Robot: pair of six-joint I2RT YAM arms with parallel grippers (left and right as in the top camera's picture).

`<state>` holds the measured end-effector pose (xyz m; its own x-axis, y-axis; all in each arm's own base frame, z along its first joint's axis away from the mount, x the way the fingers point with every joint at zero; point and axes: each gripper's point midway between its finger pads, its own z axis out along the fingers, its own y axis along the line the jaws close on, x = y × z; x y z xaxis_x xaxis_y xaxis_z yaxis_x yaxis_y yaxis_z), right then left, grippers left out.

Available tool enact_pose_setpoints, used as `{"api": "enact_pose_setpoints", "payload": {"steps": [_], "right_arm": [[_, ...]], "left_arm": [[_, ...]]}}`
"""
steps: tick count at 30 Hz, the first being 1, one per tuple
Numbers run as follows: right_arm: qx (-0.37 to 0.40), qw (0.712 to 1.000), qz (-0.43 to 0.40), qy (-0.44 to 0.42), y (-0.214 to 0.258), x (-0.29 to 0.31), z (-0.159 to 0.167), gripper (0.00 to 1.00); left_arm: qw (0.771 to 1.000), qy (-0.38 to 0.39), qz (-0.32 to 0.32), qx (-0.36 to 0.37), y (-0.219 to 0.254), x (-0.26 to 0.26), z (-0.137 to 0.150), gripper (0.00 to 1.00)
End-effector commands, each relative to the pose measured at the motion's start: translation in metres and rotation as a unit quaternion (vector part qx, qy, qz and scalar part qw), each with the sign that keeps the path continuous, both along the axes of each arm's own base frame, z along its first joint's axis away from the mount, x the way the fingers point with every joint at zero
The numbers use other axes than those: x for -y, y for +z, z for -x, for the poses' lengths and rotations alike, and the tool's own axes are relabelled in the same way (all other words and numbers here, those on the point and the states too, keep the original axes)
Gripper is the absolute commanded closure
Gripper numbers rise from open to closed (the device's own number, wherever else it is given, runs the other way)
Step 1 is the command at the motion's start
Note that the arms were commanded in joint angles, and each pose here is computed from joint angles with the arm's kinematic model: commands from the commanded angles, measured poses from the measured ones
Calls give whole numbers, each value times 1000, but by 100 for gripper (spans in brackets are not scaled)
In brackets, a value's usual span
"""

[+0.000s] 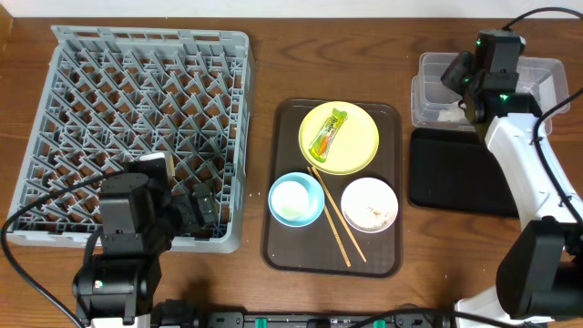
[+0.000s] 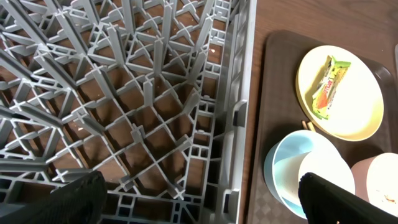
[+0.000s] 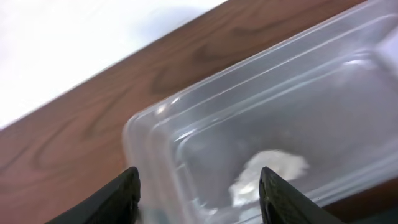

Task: Sort waste into correct bins and load items into the dishwasher
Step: 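Return the right gripper to the plate and grasp the snack wrapper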

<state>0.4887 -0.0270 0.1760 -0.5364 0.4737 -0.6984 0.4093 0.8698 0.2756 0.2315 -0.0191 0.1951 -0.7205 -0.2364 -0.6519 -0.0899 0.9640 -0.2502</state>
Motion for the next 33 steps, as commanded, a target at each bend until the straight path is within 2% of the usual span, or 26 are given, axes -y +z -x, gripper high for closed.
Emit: {"api": "enact_pose_setpoints", "payload": {"steps": [1,5,8,10,14,23,33], "right_arm": [[-5,986,-61,152,6,-65,9,41],[-48,971,-82,218,-8,-117,30,40],[-79,969,-40,231,-20,-147,45,36],[-84,968,-13,235,-24,-161,50,32],[-86,963,9,256,-33,-197,58,29],[-116,970,15,215,-85,-241,65,27],[-179,970,0,163,-154,-246,74,28]], "left_arm": [[1000,5,7,6,7,0,-1,0],[1000,5,7,3,6,0,0,0],[1000,5,7,-1,4,0,1,0],[1000,5,7,-1,4,0,2,0],[1000,5,7,-1,4,0,2,0],[1000,5,7,-1,4,0,2,0],[1000,5,7,-2,4,0,2,0]]}}
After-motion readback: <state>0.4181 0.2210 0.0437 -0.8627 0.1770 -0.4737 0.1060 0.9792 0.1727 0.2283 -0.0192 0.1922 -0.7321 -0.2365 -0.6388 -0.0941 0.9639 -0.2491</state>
